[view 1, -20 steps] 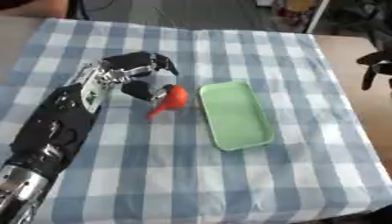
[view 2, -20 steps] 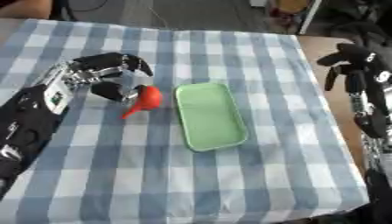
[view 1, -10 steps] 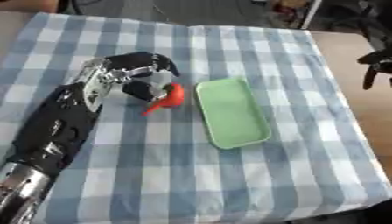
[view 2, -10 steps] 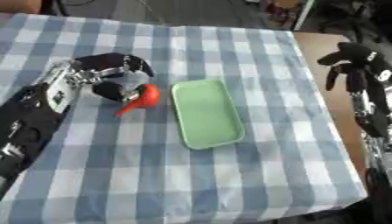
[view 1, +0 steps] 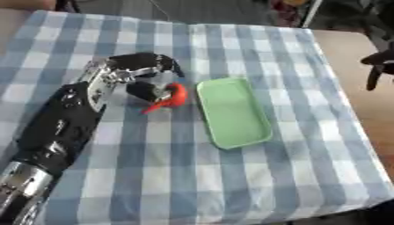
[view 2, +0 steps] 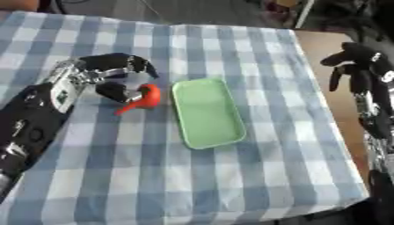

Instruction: Pick up objects on the table and place them in the box.

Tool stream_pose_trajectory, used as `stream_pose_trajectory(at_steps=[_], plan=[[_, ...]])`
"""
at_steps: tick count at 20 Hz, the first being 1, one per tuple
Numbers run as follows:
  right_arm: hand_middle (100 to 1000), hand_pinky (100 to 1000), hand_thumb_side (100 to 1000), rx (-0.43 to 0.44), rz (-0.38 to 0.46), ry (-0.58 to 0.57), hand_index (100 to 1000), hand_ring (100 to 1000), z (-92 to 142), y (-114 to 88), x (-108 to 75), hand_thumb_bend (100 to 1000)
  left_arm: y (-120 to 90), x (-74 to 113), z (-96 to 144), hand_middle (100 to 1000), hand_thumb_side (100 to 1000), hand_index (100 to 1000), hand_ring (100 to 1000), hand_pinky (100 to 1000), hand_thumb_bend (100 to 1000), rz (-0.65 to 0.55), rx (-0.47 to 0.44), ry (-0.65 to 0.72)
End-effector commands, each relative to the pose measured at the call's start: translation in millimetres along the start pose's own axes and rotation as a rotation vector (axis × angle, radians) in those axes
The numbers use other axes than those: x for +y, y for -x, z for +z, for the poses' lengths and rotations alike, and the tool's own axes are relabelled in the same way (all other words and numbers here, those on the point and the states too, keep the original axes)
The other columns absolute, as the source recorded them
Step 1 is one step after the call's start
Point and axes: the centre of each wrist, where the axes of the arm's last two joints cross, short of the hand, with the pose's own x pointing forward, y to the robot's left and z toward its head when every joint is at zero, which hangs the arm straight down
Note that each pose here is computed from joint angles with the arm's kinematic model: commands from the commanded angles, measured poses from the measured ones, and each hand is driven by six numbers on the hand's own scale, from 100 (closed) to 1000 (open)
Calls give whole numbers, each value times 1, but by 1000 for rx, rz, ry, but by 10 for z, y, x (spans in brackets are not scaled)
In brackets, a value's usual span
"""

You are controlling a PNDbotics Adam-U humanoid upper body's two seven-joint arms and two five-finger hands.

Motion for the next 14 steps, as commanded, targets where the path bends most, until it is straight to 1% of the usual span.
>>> stream_pose_trajectory(at_steps=[1,4,8,14], plan=[[592,271,689,-30,18,-8,846,648,-92,-28,-70,100,-16,83,-27,807,672,869,796,727,989,-34,-18,13],[592,272,689,-30,18,-7,846,649,-91,-29,-72,100,-36,61,-46,806,672,876,797,728,991,-44,-35,29],[592,273,689,-28,18,-7,846,649,-85,-31,-74,100,-64,25,-61,802,675,882,780,707,992,-59,-59,55],[593,273,689,-23,22,-8,846,649,-70,-31,-83,100,-109,18,-59,755,681,912,712,632,993,-114,-98,144]])
